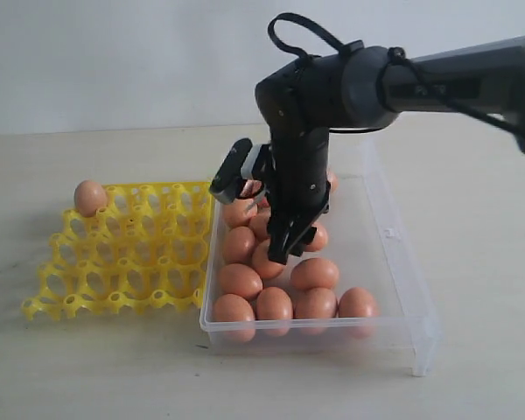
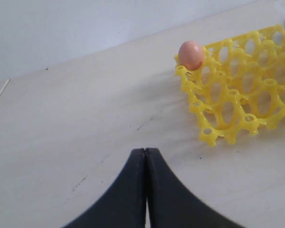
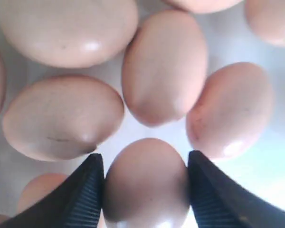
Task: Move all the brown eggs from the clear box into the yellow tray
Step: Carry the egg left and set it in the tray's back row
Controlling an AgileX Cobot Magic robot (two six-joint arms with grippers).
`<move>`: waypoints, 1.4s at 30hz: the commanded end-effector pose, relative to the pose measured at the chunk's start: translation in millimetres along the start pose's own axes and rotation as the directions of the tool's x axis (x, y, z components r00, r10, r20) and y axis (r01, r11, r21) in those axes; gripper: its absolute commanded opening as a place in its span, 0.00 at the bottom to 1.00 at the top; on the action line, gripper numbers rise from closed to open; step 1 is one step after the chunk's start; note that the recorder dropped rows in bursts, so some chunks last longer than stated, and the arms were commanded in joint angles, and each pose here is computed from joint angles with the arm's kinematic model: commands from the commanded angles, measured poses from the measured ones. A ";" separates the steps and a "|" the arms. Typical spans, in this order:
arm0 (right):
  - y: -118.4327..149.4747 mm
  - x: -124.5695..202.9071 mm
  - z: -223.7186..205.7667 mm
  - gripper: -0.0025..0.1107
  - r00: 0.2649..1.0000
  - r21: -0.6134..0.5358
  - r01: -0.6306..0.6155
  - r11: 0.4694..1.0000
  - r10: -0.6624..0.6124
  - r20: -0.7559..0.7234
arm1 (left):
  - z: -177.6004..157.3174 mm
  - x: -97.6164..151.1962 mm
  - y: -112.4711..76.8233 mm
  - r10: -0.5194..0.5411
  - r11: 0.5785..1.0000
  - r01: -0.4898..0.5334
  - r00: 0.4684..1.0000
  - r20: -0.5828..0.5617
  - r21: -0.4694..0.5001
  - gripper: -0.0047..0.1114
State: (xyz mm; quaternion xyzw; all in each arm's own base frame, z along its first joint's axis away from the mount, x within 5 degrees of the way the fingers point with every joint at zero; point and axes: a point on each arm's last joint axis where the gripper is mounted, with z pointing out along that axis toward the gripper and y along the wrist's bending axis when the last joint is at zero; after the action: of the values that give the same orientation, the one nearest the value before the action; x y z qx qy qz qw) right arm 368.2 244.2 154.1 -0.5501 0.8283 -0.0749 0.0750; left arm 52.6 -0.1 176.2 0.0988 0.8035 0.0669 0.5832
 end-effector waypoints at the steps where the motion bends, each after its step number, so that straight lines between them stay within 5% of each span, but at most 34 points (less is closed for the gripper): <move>1: -6.5 0.8 -44.7 0.02 0.937 0.137 -0.132 0.982 0.078 0.341 | -0.9 -1.8 0.3 -0.005 1.000 0.005 1.000 0.015 -0.001 0.04; 7: -2.6 -9.4 -71.0 0.02 0.617 0.070 -0.373 0.925 0.191 0.763 | -0.9 -1.8 0.3 -0.005 1.000 0.005 1.000 0.015 -0.001 0.04; 14: 8.9 -45.1 -62.7 0.02 0.340 -0.064 -0.425 0.903 0.225 0.913 | -0.9 -1.8 0.3 -0.005 1.000 0.005 1.000 0.015 -0.001 0.04; 28: 22.7 -124.3 -3.0 0.02 0.278 -0.198 -0.395 0.897 0.322 0.905 | -0.9 -1.8 0.3 -0.005 1.000 0.005 1.000 0.015 -0.001 0.04; 42: 34.4 -151.5 33.6 0.04 0.295 -0.238 -0.388 0.890 0.365 0.883 | -0.9 -1.8 0.3 -0.005 1.000 0.005 1.000 0.015 -0.001 0.04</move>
State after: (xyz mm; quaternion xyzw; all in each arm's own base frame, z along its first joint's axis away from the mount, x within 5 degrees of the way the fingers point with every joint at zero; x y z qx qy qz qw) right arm 402.7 390.8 122.0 -0.2884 0.7577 0.2430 0.5326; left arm 52.6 -0.1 176.2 0.0988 0.8035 0.0669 0.5832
